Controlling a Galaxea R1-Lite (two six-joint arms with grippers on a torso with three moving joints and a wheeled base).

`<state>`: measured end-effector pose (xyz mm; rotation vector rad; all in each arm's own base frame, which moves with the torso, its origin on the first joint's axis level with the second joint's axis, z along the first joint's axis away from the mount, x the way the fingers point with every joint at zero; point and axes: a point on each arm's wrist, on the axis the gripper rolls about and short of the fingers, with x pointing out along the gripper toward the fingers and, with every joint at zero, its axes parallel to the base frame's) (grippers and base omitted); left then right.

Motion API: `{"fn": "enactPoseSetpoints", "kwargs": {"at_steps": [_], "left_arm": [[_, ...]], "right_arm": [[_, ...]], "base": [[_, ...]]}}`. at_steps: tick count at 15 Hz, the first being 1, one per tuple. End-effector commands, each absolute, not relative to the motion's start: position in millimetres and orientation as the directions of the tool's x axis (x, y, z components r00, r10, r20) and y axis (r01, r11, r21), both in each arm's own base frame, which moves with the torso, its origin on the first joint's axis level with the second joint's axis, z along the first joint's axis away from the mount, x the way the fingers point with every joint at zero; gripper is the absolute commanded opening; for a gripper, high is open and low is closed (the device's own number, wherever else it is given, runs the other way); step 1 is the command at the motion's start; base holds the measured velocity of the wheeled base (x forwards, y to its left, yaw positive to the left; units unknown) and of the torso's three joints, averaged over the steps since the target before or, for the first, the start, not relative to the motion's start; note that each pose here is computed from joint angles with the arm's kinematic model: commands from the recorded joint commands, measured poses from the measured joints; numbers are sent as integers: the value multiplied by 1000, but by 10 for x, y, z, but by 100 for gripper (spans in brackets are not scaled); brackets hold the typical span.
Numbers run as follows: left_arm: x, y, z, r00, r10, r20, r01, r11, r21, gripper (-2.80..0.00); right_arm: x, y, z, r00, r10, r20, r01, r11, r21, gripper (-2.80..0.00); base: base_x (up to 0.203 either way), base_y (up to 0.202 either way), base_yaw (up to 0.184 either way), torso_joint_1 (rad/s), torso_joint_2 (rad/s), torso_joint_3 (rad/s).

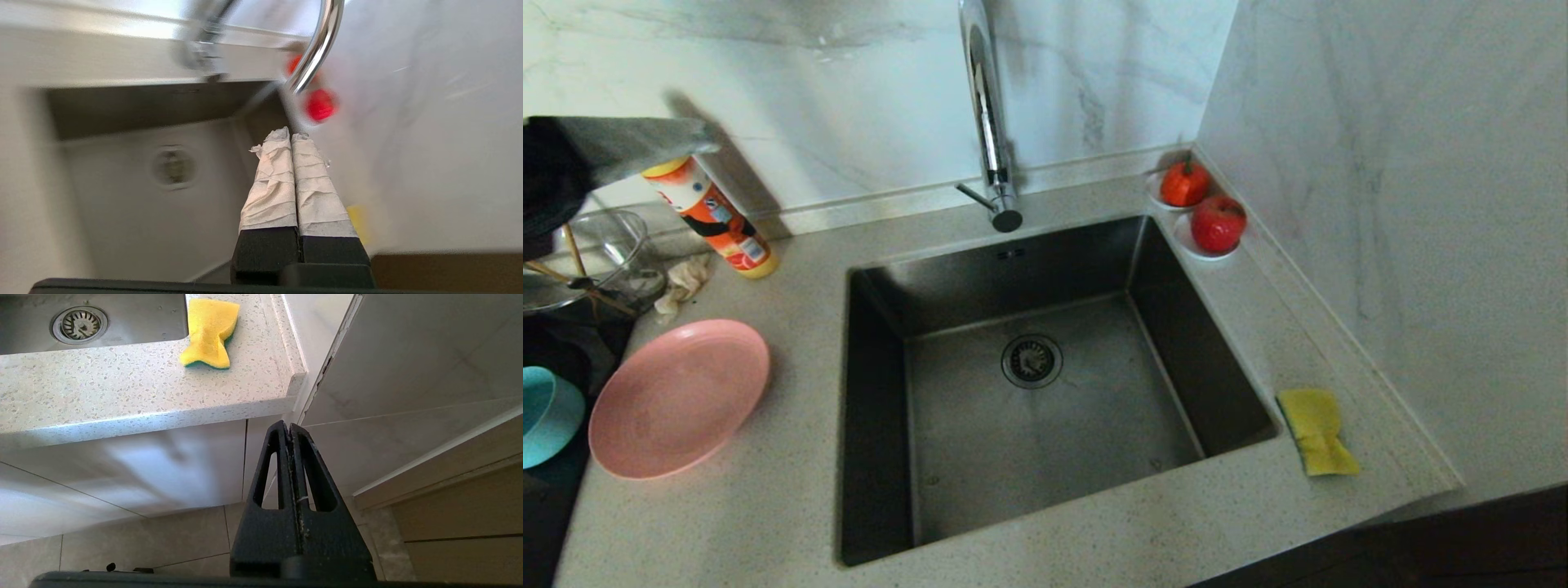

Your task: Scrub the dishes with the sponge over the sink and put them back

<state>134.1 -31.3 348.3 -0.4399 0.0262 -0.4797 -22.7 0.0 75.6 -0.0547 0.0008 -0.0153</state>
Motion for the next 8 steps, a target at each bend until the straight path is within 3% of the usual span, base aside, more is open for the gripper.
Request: {"fn": "enactPoseSetpoints", "kwargs": {"at_steps": [1, 4, 7, 8], "left_arm": [[324, -107, 3410, 906, -378, 189, 419, 863, -283, -280], [-282, 41, 2923, 954, -224, 200, 265, 942, -206, -280], [-452, 109, 2286, 990, -59, 131, 75, 990, -123, -280], [-427, 131, 2190, 992, 63, 112, -50, 992, -114, -280]], "right_arm": [[-226, 0, 757, 1000, -15, -2, 15, 998, -55, -280], [-226, 0, 757, 1000, -15, -2, 15, 998, -55, -280], [-226, 0, 757, 1000, -15, -2, 15, 998, -55, -280], [-226, 0, 757, 1000, -15, -2, 15, 998, -55, -280]], "base": [[0, 0, 0, 0, 0, 0], [0, 0, 0, 0, 0, 0], [0, 0, 0, 0, 0, 0], [0, 0, 0, 0, 0, 0]]}}
